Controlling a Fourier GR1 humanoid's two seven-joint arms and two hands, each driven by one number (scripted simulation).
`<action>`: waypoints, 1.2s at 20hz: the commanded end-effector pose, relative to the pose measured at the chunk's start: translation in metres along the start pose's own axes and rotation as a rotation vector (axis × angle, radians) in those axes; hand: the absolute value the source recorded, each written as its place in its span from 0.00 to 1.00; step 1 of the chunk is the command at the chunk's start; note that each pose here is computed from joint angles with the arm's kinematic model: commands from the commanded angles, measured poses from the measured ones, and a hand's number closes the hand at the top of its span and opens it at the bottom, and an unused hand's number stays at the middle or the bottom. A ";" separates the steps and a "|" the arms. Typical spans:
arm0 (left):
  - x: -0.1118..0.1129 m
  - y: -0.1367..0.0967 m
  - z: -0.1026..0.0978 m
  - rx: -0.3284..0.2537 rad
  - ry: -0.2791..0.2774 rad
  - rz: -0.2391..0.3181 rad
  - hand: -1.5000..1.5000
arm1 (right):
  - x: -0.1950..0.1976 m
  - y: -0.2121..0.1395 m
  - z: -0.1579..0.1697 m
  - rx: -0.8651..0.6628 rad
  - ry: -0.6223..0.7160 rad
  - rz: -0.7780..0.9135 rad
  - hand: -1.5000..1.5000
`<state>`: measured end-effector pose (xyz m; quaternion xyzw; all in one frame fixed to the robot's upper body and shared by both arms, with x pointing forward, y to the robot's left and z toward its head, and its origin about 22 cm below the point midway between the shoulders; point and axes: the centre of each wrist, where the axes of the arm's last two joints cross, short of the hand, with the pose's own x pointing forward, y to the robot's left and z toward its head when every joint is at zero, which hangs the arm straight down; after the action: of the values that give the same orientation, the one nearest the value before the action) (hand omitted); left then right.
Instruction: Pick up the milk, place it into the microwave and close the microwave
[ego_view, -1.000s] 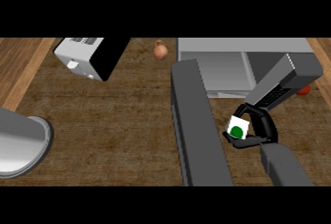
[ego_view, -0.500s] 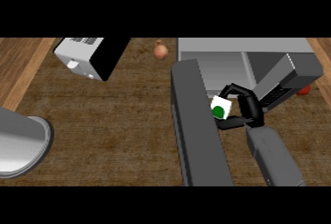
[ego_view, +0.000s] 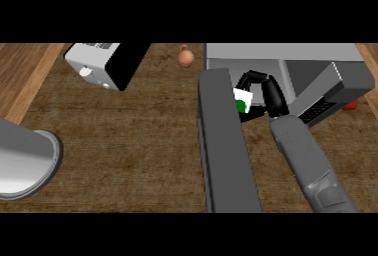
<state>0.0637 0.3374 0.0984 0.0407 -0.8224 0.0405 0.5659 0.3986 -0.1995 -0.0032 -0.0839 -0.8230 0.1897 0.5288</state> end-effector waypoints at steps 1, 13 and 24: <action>0.002 -0.003 -0.007 -0.010 -0.012 0.004 0.00 | 0.016 0.009 -0.035 -0.046 0.034 0.080 1.00; -0.010 0.000 -0.016 -0.062 -0.012 0.024 0.00 | 0.011 -0.025 -0.048 -0.173 0.071 0.272 1.00; -0.015 -0.003 -0.029 -0.093 -0.019 0.042 0.00 | 0.007 -0.052 -0.047 -0.280 -0.007 0.539 1.00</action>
<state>0.0954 0.3416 0.0946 0.0073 -0.8302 0.0175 0.5571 0.4437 -0.2212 0.0445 -0.3367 -0.7998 0.1979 0.4558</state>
